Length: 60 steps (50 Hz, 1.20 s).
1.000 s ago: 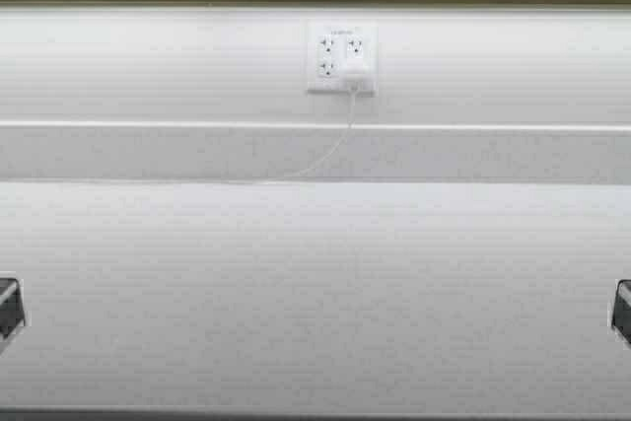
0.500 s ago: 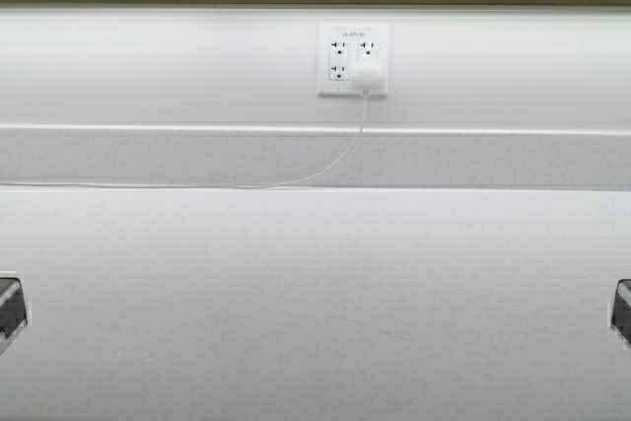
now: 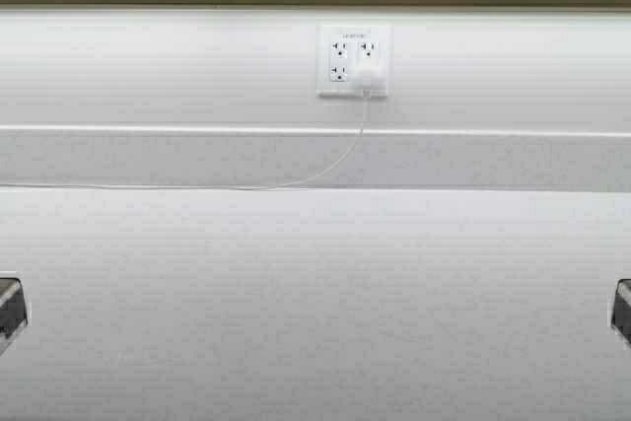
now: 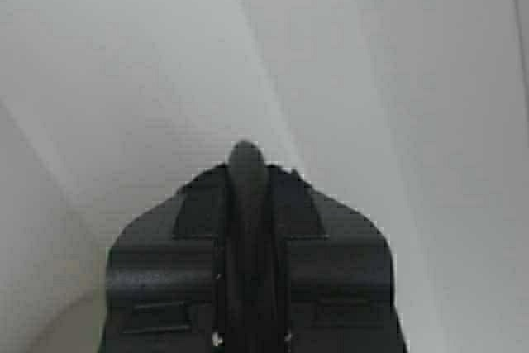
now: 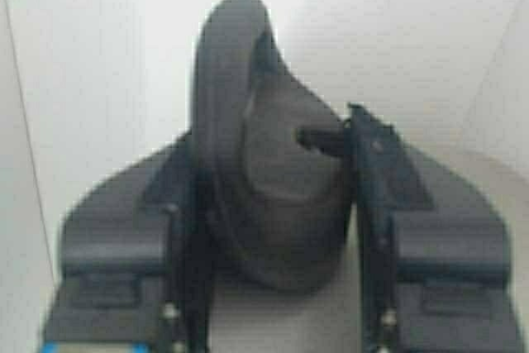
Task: Open the cabinet, put the pot inside, then close it
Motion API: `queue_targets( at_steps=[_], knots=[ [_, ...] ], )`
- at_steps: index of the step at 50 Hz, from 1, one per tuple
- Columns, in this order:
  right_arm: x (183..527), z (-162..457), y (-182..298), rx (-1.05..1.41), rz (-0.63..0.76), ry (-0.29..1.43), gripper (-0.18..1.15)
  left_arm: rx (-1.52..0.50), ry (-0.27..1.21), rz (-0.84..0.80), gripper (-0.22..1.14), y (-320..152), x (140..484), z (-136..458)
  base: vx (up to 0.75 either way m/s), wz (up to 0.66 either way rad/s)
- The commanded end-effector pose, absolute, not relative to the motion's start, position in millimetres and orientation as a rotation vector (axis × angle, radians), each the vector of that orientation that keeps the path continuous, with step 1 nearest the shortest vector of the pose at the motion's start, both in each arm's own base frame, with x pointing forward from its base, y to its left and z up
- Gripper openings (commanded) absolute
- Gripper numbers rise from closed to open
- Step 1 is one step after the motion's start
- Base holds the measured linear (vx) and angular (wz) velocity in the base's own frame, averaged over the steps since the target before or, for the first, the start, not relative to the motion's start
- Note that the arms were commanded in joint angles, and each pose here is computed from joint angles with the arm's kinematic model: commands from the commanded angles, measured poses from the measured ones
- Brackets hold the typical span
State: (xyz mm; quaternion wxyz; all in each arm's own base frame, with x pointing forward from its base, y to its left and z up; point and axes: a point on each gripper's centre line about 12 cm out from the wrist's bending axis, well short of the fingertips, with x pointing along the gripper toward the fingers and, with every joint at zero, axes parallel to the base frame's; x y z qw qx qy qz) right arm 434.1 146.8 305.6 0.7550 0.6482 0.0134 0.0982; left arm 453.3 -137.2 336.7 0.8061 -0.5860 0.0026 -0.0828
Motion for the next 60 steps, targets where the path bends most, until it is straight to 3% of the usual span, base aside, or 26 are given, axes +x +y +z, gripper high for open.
queue_targets(
  at_steps=[1, 6, 10, 12, 32, 46, 56, 60],
  knots=[
    [426, 316, 150, 1.420, 0.284, -0.067, 0.75, -1.297, -0.016, -0.276, 0.40, -169, 439, 355, 0.00, 0.00],
    [422, 316, 138, 1.435, 0.288, -0.150, 1.06, -1.311, -0.077, -0.288, 0.76, -164, 436, 362, 0.00, 0.00],
    [422, 314, 132, 1.432, 0.273, -0.156, 1.05, -1.325, -0.105, -0.298, 1.01, -162, 434, 367, 0.00, 0.00],
    [423, 315, 130, 1.432, 0.270, -0.161, 1.03, -1.343, -0.107, -0.302, 1.05, -162, 434, 368, 0.00, 0.00],
    [420, 334, 91, 1.409, 0.232, -0.254, 1.04, -1.410, -0.119, -0.298, 1.02, -157, 431, 363, 0.00, 0.00],
    [412, 337, 47, 1.365, 0.153, -0.285, 1.04, -1.399, -0.180, -0.219, 1.02, -113, 422, 359, 0.00, 0.00],
    [403, 346, 47, 1.215, 0.225, -0.252, 1.04, -1.373, -0.223, -0.183, 1.01, -85, 408, 363, 0.00, 0.00],
    [398, 344, 53, 1.132, 0.253, -0.193, 0.99, -1.250, -0.196, -0.214, 0.95, -87, 399, 363, 0.00, 0.00]
  ],
)
